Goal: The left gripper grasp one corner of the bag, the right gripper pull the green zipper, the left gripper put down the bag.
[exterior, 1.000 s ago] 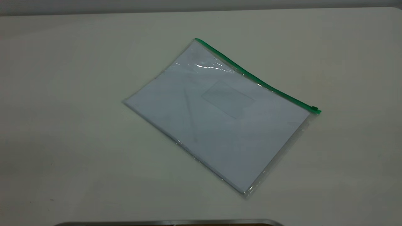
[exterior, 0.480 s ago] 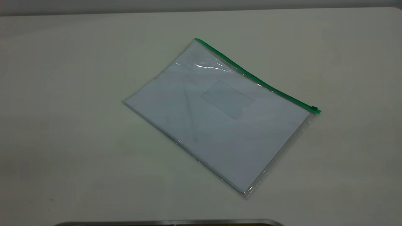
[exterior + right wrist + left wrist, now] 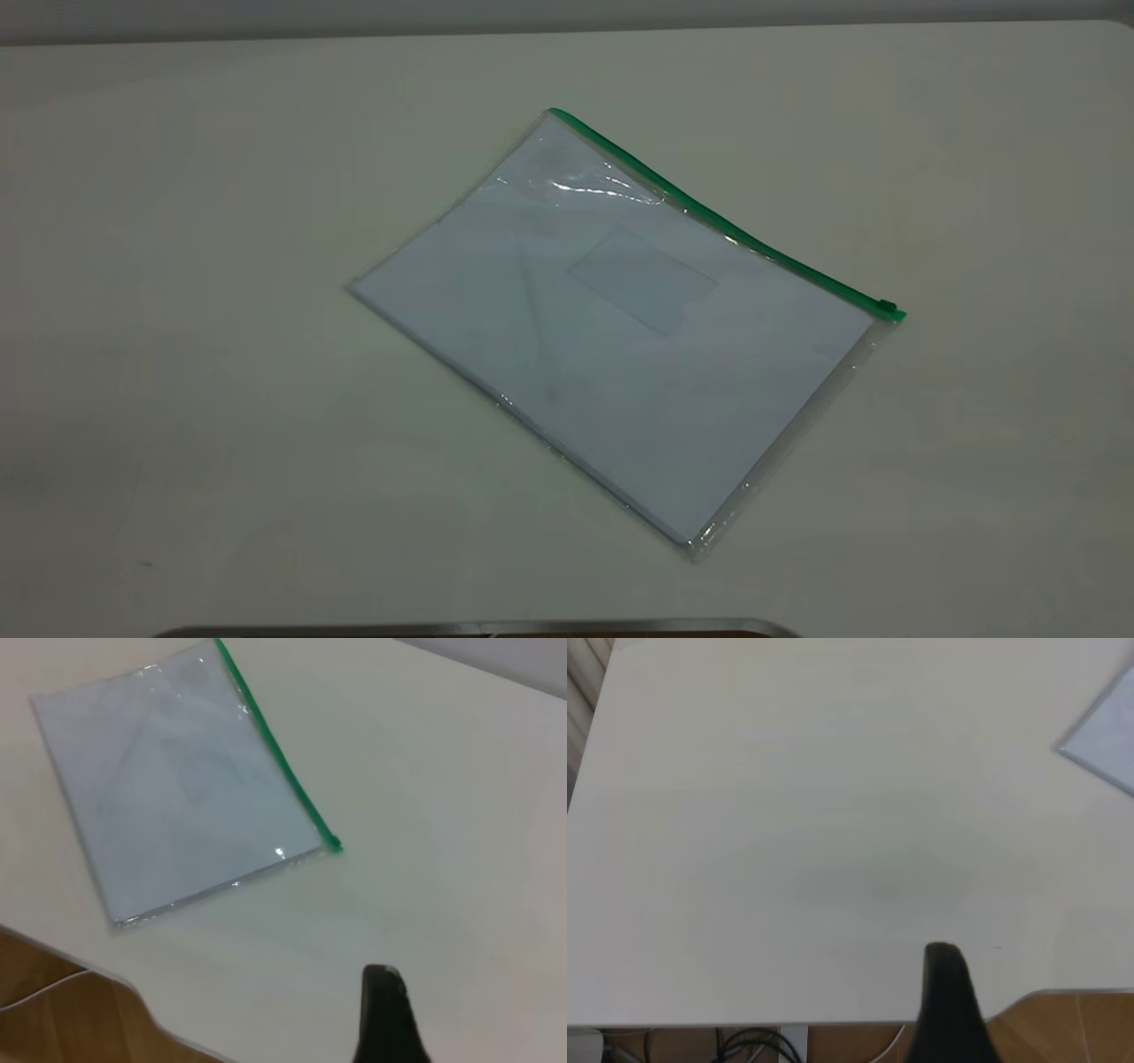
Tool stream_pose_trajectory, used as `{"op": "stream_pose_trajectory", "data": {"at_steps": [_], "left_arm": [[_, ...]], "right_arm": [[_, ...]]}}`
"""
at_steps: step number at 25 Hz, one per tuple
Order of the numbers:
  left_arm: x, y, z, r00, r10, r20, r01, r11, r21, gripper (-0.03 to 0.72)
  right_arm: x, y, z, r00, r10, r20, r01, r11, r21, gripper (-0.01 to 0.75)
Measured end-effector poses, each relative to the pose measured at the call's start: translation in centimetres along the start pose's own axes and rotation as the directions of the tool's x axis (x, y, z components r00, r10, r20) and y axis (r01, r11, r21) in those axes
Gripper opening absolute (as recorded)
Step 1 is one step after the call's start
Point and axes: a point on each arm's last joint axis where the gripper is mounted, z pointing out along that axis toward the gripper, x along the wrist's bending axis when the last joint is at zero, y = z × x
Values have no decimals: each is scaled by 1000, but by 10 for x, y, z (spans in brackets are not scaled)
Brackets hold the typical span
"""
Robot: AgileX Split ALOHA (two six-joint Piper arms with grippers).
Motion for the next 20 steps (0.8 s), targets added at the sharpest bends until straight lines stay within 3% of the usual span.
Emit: {"op": "stream_pose_trajectory", "data": {"at_steps": [7, 20], "left_arm": [[0, 0, 0, 1000, 0, 0, 0, 1000, 0, 590], [0, 0, 0, 1000, 0, 0, 0, 1000, 0, 590]], "right_arm": [[1, 1, 2, 987, 83, 139, -85, 996, 13, 522], [-2, 1, 2, 966, 181, 187, -185, 983, 5, 522]]}}
